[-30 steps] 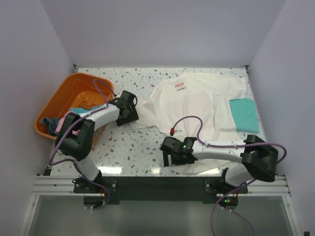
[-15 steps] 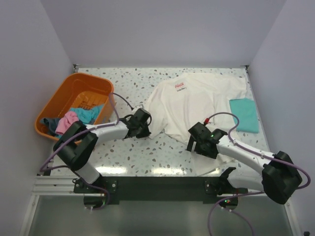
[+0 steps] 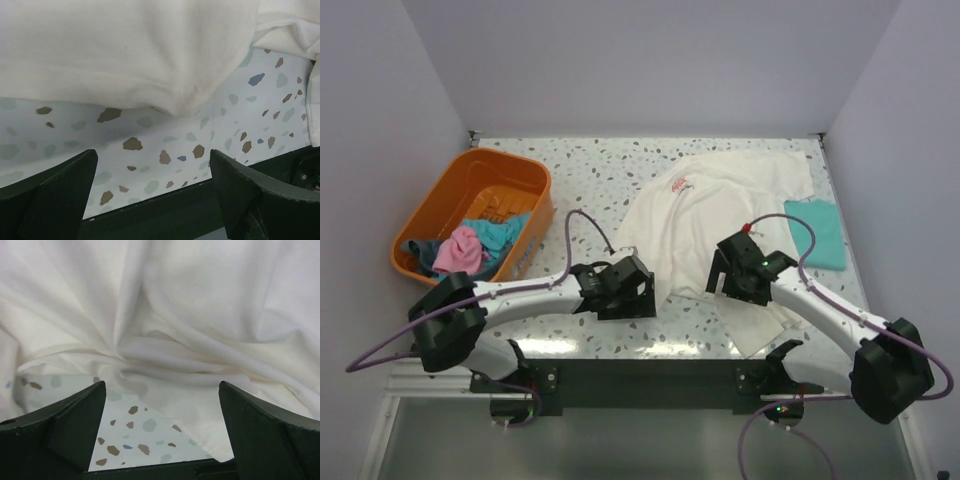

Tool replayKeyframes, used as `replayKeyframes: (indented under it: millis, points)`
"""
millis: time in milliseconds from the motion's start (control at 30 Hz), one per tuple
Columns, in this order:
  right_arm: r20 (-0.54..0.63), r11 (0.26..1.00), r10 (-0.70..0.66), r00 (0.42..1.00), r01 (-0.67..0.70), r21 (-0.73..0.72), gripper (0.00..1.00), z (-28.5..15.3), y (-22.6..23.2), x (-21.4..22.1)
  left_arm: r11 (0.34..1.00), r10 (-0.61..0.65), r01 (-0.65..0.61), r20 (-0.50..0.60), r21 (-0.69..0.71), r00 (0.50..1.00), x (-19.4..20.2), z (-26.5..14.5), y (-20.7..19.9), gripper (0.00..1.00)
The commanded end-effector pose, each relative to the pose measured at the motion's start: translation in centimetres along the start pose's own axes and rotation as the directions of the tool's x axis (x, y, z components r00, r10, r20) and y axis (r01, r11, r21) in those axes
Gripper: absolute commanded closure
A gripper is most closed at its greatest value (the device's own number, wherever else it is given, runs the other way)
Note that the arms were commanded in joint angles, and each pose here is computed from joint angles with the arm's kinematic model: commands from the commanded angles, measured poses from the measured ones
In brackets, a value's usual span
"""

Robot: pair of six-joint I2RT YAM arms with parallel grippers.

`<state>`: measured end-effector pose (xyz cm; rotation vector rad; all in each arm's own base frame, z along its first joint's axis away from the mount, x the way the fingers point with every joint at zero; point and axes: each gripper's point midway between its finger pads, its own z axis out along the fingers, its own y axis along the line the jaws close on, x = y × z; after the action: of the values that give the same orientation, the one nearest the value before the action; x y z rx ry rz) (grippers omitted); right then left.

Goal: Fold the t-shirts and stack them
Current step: Flatten the tshirt out

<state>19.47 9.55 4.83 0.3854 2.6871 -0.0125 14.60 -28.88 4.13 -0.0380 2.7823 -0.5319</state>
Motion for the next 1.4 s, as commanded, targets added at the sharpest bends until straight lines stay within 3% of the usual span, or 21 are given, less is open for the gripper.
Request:
replayKeyframes:
  millis: [0,133,233,467,600,667,867,933,1033,1067,1233,1367]
  points:
    - [0.081,0.994,0.003,0.997,0.006,-0.113,0.01,-3.5,1.3,-2.1,0.993,0.008,0.006,0.121,-0.120,0.993,-2.7,-3.6,2.3,0.00]
    - [0.065,0.992,0.022,0.998,-0.014,-0.129,0.01,-5.0,0.9,-0.7,0.966,-0.052,0.096,0.183,-0.239,0.982,-5.5,-4.7,8.0,0.00]
    - [0.028,0.996,0.034,0.999,-0.032,-0.082,0.01,-5.4,0.4,1.6,0.961,-0.098,0.145,0.198,-0.236,0.975,-7.1,-4.3,10.3,0.00]
    - [-0.065,0.983,0.184,0.981,-0.183,0.023,0.01,-4.0,-1.8,6.2,0.970,-0.116,0.150,0.178,-0.192,0.977,-8.8,-1.7,11.1,0.02]
    - [-0.050,0.949,0.316,0.947,-0.315,0.024,0.01,-3.8,-3.3,7.2,0.979,-0.120,0.137,0.122,-0.150,0.985,-8.2,0.0,10.5,0.22]
    - [-0.060,0.936,0.352,0.934,-0.351,0.019,0.01,-3.3,-3.6,7.9,0.989,-0.110,0.118,0.091,-0.090,0.990,-7.2,1.0,10.0,0.26]
    - [-0.110,0.941,0.339,0.934,-0.338,0.030,0.01,-2.1,-3.3,9.2,0.989,-0.117,0.118,0.022,-0.093,0.993,-5.1,2.7,10.8,0.44]
    - [-0.113,0.945,0.327,0.938,-0.322,0.057,0.01,-1.9,-3.5,9.4,0.989,-0.119,0.120,0.012,-0.087,0.993,-4.7,3.1,10.9,0.55]
    - [-0.106,0.942,0.334,0.937,-0.328,0.076,0.01,-1.9,-3.9,9.4,0.988,-0.121,0.120,-0.002,-0.097,0.993,-4.3,3.2,11.2,0.82]
    - [-0.111,0.941,0.337,0.935,-0.329,0.082,0.01,-1.9,-4.0,9.6,0.988,-0.120,0.120,0.004,-0.093,0.993,-4.4,3.0,11.1,1.00]
    - [-0.126,0.938,0.345,0.930,-0.338,0.075,0.01,-1.2,-3.9,10.2,0.988,-0.111,0.115,0.047,-0.105,0.993,-5.2,1.7,11.2,1.00]
    - [-0.138,0.948,0.318,0.938,-0.314,0.052,0.07,-0.3,-2.9,10.2,0.989,-0.098,0.110,0.121,-0.098,0.988,-6.8,0.3,10.8,1.00]
